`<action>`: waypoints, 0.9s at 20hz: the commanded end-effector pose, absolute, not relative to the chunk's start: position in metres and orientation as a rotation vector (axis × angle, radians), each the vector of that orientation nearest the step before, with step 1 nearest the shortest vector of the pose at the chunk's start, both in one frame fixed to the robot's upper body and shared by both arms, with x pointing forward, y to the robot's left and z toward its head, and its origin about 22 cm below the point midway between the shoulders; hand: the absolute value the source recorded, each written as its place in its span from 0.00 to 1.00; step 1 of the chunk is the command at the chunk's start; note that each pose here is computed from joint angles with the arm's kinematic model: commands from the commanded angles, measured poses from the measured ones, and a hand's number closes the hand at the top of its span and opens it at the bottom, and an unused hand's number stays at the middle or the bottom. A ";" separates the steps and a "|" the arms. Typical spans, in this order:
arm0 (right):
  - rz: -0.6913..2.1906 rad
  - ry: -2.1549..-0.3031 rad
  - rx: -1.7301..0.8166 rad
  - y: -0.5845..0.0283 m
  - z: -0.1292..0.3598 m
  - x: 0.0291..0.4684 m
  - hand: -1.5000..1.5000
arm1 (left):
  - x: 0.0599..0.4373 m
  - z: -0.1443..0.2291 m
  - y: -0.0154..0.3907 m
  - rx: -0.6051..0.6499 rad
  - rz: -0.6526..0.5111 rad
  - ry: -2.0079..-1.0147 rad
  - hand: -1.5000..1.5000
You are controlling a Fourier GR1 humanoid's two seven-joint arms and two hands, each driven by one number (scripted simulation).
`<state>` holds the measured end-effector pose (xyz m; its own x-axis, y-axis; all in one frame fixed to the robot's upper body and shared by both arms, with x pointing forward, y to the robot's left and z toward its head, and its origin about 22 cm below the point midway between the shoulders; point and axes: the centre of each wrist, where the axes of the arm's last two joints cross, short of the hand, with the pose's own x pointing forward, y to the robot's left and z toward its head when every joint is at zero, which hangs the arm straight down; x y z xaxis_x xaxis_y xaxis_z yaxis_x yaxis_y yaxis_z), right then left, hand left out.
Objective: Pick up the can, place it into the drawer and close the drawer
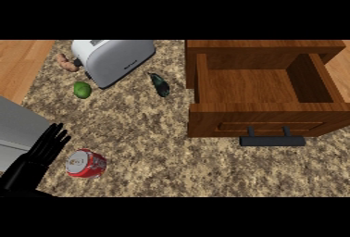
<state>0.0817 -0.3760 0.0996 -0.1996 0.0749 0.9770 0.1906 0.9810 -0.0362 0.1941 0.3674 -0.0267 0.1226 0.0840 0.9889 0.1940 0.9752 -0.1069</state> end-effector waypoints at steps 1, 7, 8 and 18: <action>-0.096 -1.788 -0.205 -0.367 0.108 0.083 0.00 | 0.204 -0.051 0.375 -0.208 -0.080 -1.442 0.00; -0.083 -1.783 -0.195 -0.391 0.108 0.064 0.00 | 0.197 -0.084 0.378 -0.222 -0.080 -1.410 0.00; -0.102 -1.777 -0.193 -0.381 0.120 0.068 0.00 | 0.198 -0.074 0.389 -0.211 -0.091 -1.406 0.00; -0.096 -1.789 -0.203 -0.393 0.119 0.062 0.00 | 0.201 -0.118 0.383 -0.279 -0.049 -1.378 0.00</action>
<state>0.0658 -0.3867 0.1101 -0.2114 0.0812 0.9740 0.1873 0.9814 -0.0411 0.1987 0.3782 -0.1102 0.1966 0.1065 0.9747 0.1872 0.9717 -0.1439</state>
